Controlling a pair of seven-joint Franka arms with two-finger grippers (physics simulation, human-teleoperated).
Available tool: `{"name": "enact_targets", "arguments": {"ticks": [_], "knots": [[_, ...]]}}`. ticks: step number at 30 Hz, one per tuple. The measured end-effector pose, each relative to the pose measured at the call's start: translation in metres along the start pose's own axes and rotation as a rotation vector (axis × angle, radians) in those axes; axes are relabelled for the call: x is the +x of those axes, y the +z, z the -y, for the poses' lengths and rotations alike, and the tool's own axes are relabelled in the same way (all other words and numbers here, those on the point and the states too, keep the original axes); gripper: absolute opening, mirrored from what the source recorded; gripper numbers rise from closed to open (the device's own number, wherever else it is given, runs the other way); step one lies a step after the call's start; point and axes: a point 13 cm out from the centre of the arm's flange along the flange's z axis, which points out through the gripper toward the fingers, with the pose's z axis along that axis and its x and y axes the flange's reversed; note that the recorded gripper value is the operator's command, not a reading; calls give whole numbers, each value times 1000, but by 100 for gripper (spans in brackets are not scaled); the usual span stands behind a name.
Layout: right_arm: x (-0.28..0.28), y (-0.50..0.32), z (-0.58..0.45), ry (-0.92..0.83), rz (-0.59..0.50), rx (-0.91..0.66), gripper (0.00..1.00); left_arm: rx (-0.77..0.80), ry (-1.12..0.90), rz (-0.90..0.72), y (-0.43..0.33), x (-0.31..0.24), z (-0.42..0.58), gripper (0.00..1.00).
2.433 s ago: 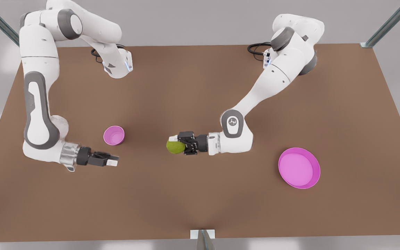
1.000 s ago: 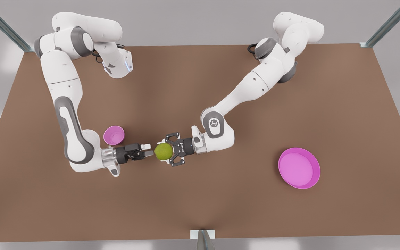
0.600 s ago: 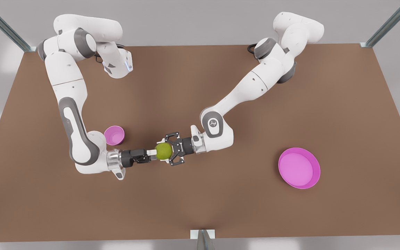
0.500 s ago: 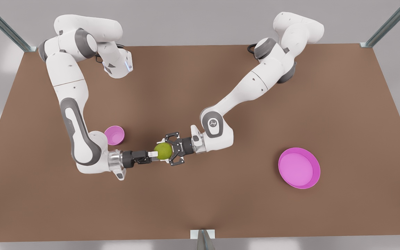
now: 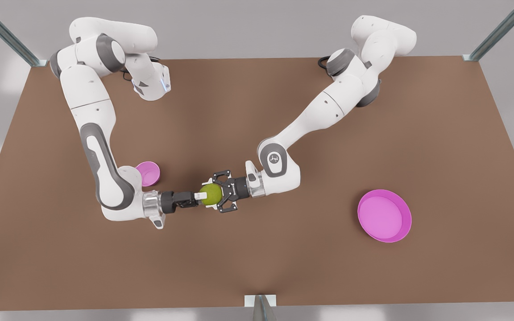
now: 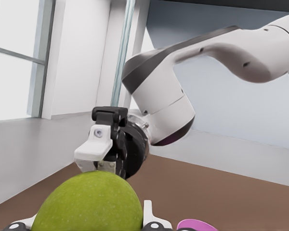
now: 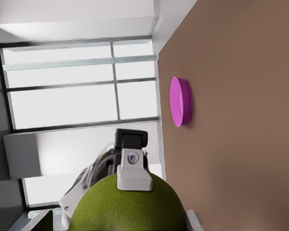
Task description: Use the left arm to pick up the apple from the plate, transfer it to the gripper of the right arm, and then use the right arm to place it into the bowl
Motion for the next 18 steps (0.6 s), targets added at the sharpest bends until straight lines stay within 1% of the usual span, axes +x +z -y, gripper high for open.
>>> {"name": "enact_targets", "arguments": {"ticks": [18], "knots": [[8, 23, 9, 35, -27, 3, 100, -1, 19, -1, 0, 0, -1, 77]]}}
